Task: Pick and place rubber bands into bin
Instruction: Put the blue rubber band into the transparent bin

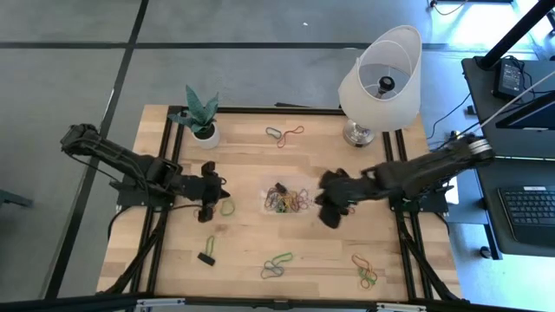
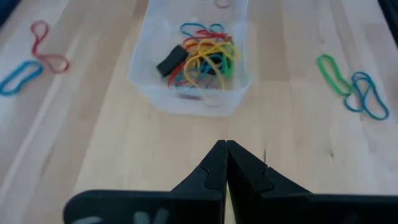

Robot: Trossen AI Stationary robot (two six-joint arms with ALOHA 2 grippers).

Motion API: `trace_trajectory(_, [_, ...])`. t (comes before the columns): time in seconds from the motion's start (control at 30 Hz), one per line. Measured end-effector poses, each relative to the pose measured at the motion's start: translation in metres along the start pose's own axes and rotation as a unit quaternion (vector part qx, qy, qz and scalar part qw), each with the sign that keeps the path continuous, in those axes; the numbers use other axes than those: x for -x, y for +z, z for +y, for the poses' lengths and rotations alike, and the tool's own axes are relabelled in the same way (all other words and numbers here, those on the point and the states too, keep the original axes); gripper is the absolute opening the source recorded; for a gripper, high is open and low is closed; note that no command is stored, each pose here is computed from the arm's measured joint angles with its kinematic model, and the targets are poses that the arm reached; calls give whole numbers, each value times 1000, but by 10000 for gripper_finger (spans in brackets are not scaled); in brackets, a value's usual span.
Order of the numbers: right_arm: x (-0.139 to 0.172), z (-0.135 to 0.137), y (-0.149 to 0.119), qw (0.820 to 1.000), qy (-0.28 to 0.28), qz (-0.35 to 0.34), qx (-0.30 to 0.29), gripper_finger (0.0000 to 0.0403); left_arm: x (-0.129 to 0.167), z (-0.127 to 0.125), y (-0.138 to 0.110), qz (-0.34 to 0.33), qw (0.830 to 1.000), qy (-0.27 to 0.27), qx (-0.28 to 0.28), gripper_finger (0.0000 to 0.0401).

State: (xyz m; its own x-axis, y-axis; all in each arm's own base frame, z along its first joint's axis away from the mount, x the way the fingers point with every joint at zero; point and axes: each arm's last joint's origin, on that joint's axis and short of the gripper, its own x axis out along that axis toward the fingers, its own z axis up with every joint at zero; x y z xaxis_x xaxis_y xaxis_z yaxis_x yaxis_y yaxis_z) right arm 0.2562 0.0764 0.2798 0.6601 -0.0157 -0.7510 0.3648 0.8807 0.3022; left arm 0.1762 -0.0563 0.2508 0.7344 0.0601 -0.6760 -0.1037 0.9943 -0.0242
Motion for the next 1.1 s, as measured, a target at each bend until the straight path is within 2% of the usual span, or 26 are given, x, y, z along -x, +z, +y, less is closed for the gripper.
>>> trace_trajectory(0.1, [12, -12, -26, 999, 27, -7, -21, 43, 0, -16, 19, 15, 999, 20, -32, 2])
trace_trajectory(0.27, [27, -31, -62, 997, 68, -11, -19, 19, -17, -50, 52, 30, 998, 31, -49, 3])
trace_trajectory(0.4, [36, -42, -84, 996, 94, -7, 3, 4, -40, -81, 73, 46, 997, 32, -45, 3])
trace_trajectory(0.6, [39, -54, -107, 993, 112, 5, 37, 14, -81, -126, 93, 87, 994, 30, -62, 3])
trace_trajectory(0.8, [35, -59, -118, 992, 111, 18, 49, 10, -118, -164, 95, 133, 988, 12, -79, 3])
trace_trajectory(0.9, [35, -58, -119, 992, 116, 21, 53, 6, -131, -179, 94, 154, 985, -15, -81, 4])
trace_trajectory(1.1, [36, -56, -122, 990, 122, 25, 60, 12, -148, -195, 81, 221, 971, -73, -63, 29])
